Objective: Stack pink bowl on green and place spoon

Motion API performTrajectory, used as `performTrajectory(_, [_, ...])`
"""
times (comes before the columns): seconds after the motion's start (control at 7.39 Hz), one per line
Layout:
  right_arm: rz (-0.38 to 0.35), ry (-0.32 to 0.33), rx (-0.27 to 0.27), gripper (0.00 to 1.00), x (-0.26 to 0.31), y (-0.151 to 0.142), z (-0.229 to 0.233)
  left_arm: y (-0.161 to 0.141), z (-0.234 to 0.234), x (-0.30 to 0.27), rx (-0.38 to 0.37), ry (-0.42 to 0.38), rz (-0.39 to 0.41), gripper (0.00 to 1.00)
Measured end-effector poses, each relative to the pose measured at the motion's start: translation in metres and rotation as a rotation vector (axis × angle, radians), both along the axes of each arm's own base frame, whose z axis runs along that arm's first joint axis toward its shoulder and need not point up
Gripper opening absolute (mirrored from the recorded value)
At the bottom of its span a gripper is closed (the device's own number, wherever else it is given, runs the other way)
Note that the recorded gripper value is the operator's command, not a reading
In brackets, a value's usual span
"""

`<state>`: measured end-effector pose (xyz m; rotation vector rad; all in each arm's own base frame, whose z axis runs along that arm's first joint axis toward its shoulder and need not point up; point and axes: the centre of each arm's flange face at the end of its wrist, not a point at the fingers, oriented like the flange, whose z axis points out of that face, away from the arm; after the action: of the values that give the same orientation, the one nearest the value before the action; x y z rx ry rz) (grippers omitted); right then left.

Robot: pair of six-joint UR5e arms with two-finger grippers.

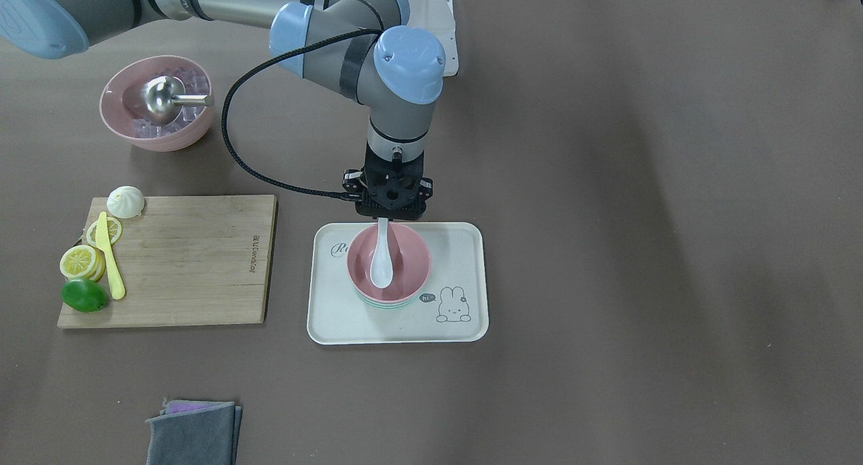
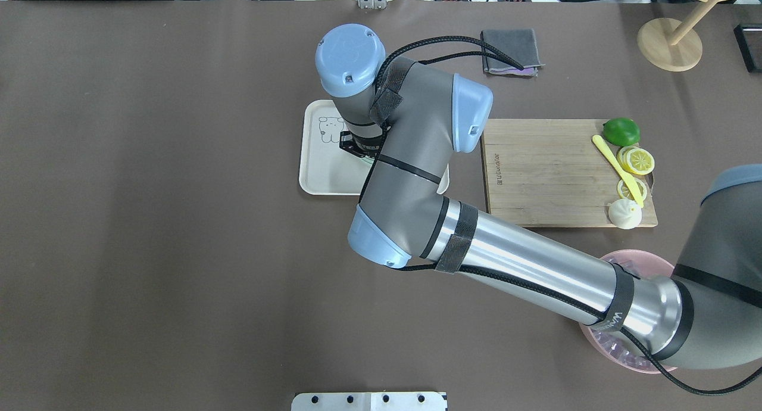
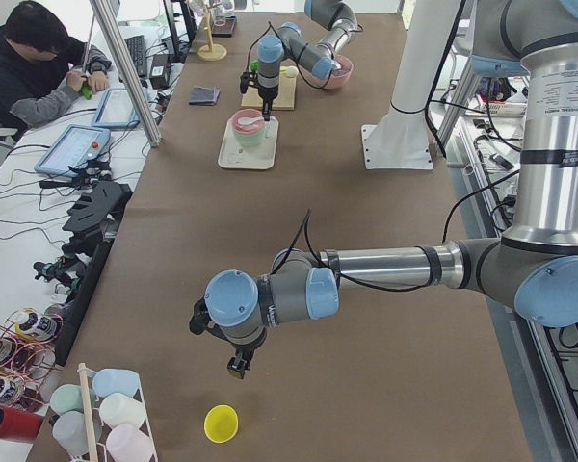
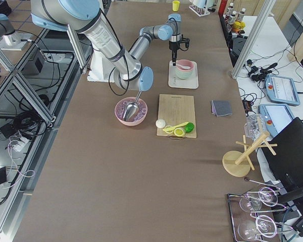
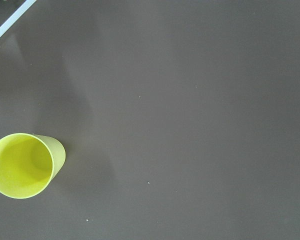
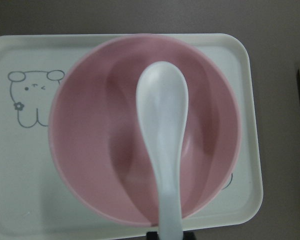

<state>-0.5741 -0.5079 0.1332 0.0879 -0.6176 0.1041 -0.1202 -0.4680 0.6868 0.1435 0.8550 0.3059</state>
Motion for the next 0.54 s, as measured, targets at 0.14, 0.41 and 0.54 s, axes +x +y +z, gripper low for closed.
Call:
performTrajectory(0.14, [-0.006, 0.012, 0.017, 1.00, 0.001, -0.003, 0.002, 0.000, 0.000, 0.000, 0.000, 0.000, -0.001, 0.98])
performTrajectory(0.41, [-0.012, 0.013, 0.035, 0.99, 0.018, -0.023, 0.003, 0.000, 0.001, 0.000, -0.004, 0.000, -0.001, 0.98])
performTrajectory(0.54, [-0.014, 0.002, 0.028, 0.99, 0.039, -0.043, 0.006, 0.000, 0.000, 0.000, -0.020, -0.001, -0.015, 0.98])
